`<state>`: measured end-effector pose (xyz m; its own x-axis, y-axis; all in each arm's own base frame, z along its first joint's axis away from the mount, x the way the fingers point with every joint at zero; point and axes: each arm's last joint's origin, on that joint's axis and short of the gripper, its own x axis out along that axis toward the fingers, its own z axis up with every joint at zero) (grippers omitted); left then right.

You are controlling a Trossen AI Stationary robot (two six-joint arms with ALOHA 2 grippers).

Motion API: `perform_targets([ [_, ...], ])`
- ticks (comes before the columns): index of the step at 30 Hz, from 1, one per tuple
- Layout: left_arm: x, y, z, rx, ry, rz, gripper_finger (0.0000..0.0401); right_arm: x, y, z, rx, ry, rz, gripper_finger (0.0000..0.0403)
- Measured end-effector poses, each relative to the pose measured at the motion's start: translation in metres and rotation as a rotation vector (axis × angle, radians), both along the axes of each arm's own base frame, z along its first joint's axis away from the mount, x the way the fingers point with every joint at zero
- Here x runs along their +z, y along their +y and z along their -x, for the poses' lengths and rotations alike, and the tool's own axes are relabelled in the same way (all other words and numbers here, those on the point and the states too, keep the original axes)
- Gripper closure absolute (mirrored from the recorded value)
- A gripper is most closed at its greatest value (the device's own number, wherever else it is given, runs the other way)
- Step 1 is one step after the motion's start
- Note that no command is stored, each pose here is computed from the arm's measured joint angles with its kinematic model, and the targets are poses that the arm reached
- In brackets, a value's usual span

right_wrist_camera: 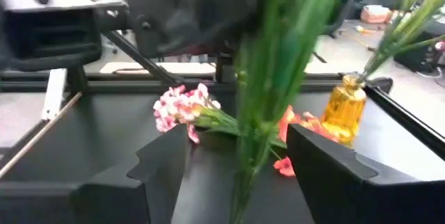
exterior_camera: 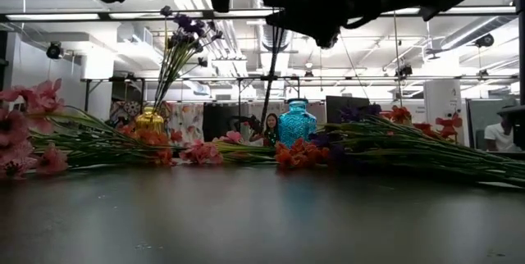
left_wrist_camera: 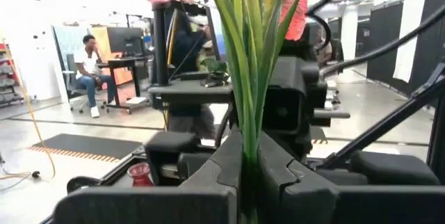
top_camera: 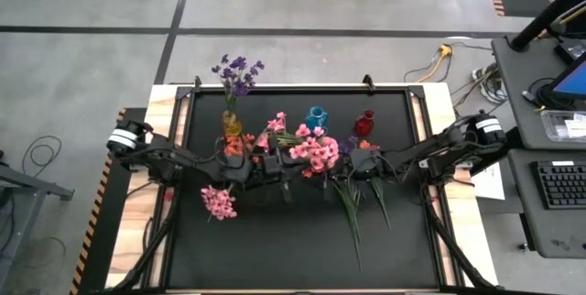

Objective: Sort flowers into vase by color
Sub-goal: Put the middle pink flower into the blue vase

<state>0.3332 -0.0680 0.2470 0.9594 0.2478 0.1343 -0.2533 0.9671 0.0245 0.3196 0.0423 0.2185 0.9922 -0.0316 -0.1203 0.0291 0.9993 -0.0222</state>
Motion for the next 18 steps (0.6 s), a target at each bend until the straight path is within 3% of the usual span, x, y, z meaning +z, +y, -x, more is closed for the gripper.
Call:
perform_targets([
  [4,0.001,0.001,0.0,0.034,0.021,0.011,0.0401,0.0,0.0,-0.001,-0.007,0.002,0.001,0.0231],
  [11,0.007,0.003,0.007,0.081,0.023,0.052,0.0395,0.005,-0.001,0.002,-0.007,-0.01,0.026,0.0373],
  [18,0.011,0.002,0.017,0.055,0.108,0.101,0.0329,0.006,-0.001,0.002,-0.005,0.012,0.027,0.0389],
])
